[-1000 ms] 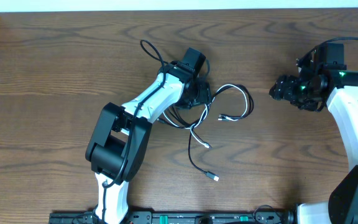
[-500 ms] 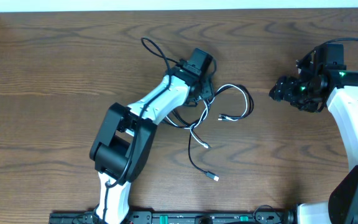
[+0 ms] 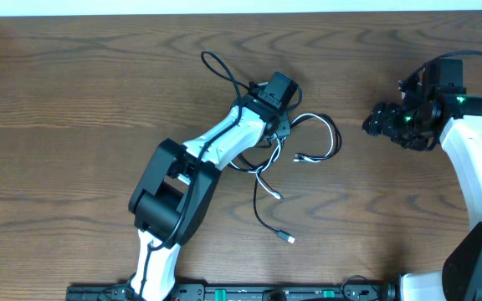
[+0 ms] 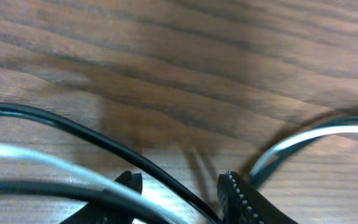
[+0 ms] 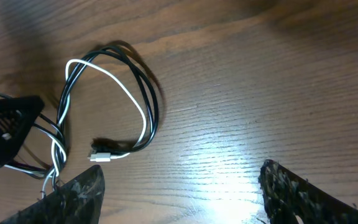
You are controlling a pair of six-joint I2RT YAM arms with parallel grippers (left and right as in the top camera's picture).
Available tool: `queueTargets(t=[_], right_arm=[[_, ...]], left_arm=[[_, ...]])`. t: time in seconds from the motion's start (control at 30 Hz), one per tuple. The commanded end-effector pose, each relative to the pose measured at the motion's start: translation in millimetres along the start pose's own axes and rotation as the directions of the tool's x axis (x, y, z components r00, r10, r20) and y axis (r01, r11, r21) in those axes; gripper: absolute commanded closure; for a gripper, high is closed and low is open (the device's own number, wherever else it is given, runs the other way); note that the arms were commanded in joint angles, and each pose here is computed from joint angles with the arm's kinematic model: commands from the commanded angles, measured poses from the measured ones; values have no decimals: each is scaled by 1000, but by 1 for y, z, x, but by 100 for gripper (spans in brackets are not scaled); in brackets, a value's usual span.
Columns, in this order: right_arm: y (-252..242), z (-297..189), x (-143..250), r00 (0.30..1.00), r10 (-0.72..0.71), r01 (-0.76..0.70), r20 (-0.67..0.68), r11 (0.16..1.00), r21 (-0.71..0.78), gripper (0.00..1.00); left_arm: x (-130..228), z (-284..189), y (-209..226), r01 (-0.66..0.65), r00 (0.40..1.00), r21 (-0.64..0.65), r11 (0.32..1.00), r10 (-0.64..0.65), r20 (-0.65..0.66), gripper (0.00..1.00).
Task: Untangle cables
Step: 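Regrasp the cables with the left gripper, lift, and reach the right gripper in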
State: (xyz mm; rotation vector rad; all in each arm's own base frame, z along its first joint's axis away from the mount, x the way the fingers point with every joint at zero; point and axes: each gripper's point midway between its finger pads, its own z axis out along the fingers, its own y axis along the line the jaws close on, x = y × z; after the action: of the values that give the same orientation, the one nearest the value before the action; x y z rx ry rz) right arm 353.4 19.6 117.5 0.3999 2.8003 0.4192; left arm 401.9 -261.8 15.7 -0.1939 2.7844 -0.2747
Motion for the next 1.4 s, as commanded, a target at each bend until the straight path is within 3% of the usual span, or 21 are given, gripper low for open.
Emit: queueTargets(t=[0.0, 0.1, 0.2, 0.43, 0.6, 0.77, 0.9, 1.07, 1.37], right_arm=[[2, -3, -4, 1000, -3, 3, 14, 1000, 2, 24], [2, -3, -4, 1000, -3, 3, 15, 1000, 2, 24], [2, -3, -4, 1000, -3, 3, 15, 1000, 2, 24], [26, -4, -4, 1000, -13, 14, 5, 991, -130, 24], [56, -10, -11, 998, -48, 55, 32, 958, -283, 25], [77, -16, -14, 996, -76, 90, 52, 917, -388, 26], [103, -30, -14, 986, -142, 168, 90, 833, -528, 27], [137, -58, -18, 958, -219, 287, 187, 660, -695, 28], [171, -83, -13, 909, -296, 408, 294, 478, -778, 29]], left_arm=[[6, 18, 10, 2, 1000, -50, 999, -3, -15, 56], [8, 22, 12, 0, 1000, -58, 998, -2, -24, 64], [7, 20, 12, 1, 1000, -56, 998, -2, -20, 92], [-8, -25, -8, -90, 996, 42, 995, 89, 19, 93], [-24, -119, -42, -169, 983, 234, 957, 145, 116, 92], [-42, -204, -49, -190, 963, 352, 917, 104, 250, 93], [-51, -251, -43, -196, 949, 418, 887, 63, 309, 93], [-46, -272, -40, -188, 967, 539, 821, 58, 248, 92], [-41, -285, -30, -210, 977, 673, 709, 121, 178, 93]])
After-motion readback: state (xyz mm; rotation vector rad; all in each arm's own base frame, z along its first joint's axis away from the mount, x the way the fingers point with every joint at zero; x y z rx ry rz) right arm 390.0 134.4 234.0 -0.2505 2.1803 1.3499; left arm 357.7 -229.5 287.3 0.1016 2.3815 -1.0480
